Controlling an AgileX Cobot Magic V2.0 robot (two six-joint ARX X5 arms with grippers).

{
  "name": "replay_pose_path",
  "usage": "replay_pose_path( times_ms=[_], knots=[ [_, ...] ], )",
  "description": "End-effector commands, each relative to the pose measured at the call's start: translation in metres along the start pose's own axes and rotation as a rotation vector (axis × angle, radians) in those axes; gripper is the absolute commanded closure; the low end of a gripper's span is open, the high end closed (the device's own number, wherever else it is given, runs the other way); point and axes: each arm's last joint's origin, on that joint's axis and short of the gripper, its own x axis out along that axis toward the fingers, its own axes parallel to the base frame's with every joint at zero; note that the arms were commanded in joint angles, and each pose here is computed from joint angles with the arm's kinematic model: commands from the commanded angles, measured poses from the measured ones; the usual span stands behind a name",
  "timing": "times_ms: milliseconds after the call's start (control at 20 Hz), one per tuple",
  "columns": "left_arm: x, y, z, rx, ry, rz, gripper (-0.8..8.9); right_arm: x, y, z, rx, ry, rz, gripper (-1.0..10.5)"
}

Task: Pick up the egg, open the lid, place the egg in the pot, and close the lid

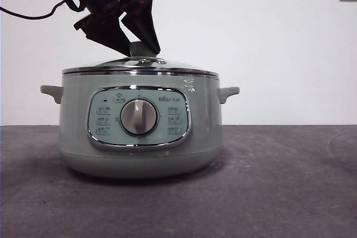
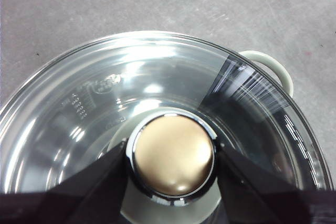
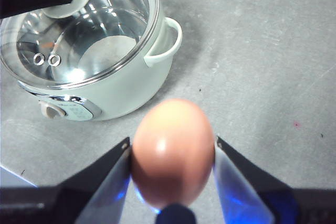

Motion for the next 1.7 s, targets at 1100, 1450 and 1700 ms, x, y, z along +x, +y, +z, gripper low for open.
replay_pose_path(
  times_ms=[1100, 1450, 1700],
  knots=[
    [-0.158, -0.021, 0.040, 0.018, -0.222, 0.069, 8.22, 0.015, 0.004, 0.013, -0.018, -0.049, 0.100, 9.6],
    [-0.260, -0.037, -0.011, 0.017, -0.277, 0.130, 8.22, 0.079, 0.031, 0.044, -0.089, -0.015, 0.211, 9.6],
    [-0.293, -0.042, -0.041, 0.009, -0.266, 0.153, 8.22, 0.142, 0.067, 0.082, -0.167, 0.041, 0.280, 9.6]
  ],
)
